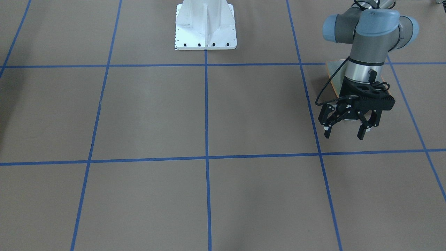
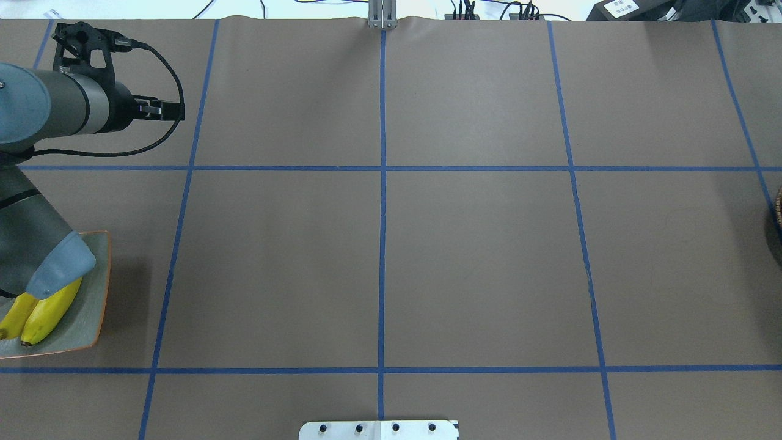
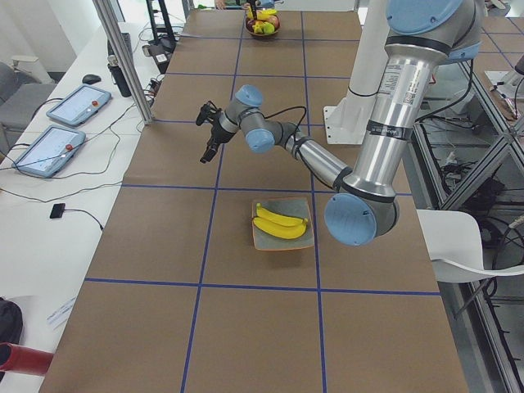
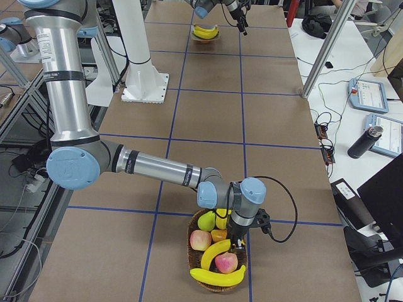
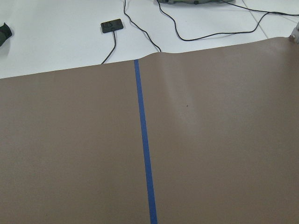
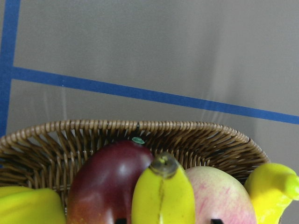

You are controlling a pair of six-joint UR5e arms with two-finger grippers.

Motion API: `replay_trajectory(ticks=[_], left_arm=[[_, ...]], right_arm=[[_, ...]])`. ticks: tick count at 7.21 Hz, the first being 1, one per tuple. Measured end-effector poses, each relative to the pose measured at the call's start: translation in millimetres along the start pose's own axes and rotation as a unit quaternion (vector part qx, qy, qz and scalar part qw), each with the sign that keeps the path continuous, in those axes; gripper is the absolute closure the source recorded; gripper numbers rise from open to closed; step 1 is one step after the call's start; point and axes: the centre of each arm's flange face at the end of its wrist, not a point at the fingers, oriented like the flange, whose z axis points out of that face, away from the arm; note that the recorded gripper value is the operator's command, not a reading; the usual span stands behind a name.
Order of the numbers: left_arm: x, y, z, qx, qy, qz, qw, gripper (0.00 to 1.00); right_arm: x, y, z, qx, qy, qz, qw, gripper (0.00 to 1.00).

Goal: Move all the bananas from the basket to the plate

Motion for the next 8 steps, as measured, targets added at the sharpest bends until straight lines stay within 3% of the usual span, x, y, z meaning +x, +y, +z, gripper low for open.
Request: replay_trajectory(ticks=[2,4,8], left_arm=[[0.2,-0.1,-0.4,0.000,0.000,0.000,1.0000,0.01],[0.2,-0.1,-0.4,0.000,0.000,0.000,1.0000,0.01],[-0.2,0.3,0.6,-0.001,0.000,0.000,1.0000,0.01]], right_arm=[[-2.0,-1.9,-3.3,0.003,-0.002,0.000,1.0000,1.00],[-7.9,-5.8,-14.0,0.012,-0.021,0.000,0.9997,1.00],[2.0,5.7,-84.8,0.015,-0.038,0.013,0.9991,1.00]])
